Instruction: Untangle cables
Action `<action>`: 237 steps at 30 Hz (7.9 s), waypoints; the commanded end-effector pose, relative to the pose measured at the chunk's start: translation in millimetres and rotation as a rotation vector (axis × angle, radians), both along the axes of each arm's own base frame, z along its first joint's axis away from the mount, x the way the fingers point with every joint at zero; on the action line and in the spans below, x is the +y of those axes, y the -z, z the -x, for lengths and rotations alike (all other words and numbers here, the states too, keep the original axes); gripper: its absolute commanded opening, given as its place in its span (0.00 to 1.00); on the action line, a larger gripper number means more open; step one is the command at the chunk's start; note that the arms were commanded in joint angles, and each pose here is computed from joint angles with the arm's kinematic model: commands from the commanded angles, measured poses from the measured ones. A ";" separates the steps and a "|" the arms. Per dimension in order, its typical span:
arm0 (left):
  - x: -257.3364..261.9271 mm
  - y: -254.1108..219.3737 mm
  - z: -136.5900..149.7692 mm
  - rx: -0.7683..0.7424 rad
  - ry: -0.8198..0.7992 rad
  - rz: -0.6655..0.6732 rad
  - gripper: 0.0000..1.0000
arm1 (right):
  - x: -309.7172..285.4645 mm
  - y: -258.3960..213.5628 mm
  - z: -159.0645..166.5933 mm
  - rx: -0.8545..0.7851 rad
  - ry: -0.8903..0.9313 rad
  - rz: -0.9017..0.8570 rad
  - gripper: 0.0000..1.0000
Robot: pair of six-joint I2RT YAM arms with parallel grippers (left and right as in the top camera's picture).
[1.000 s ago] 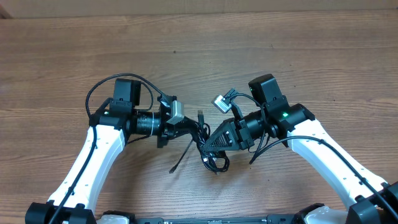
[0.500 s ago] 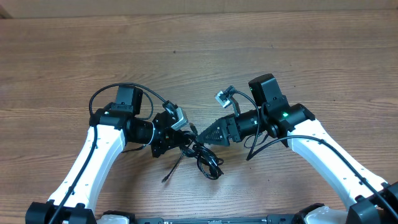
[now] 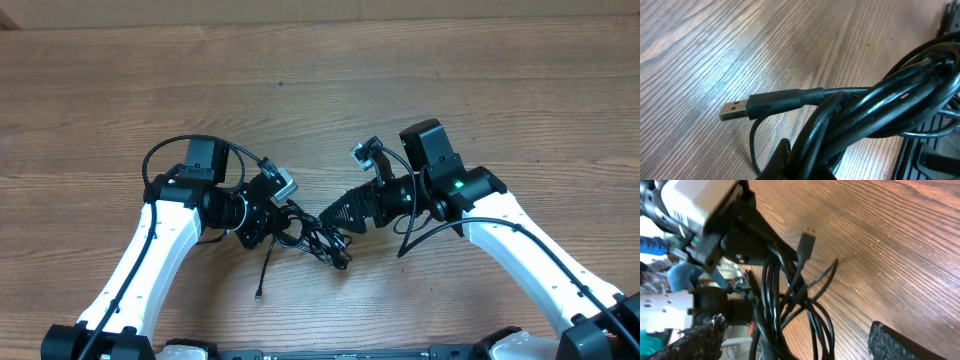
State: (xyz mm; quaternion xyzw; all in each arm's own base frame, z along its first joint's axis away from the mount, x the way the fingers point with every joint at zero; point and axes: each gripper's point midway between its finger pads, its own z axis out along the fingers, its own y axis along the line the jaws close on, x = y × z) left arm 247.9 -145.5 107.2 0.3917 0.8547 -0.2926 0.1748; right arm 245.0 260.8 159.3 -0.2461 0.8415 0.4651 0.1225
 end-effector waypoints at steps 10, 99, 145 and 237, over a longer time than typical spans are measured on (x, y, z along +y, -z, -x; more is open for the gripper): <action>-13.3 -9.5 2.8 0.065 -0.035 0.094 0.04 | 24.4 6.6 12.1 -0.206 -0.115 0.080 0.81; 76.8 6.2 -71.2 0.143 -0.764 -0.047 0.05 | -35.7 89.4 -20.1 0.055 0.378 0.553 0.84; 47.3 -4.9 -53.4 0.172 -0.569 0.074 0.04 | 35.8 36.4 -9.8 -0.112 0.004 0.129 0.84; -27.3 -42.2 -44.9 0.690 -0.803 0.386 0.04 | 56.2 -0.7 -50.1 0.403 0.519 -0.081 0.14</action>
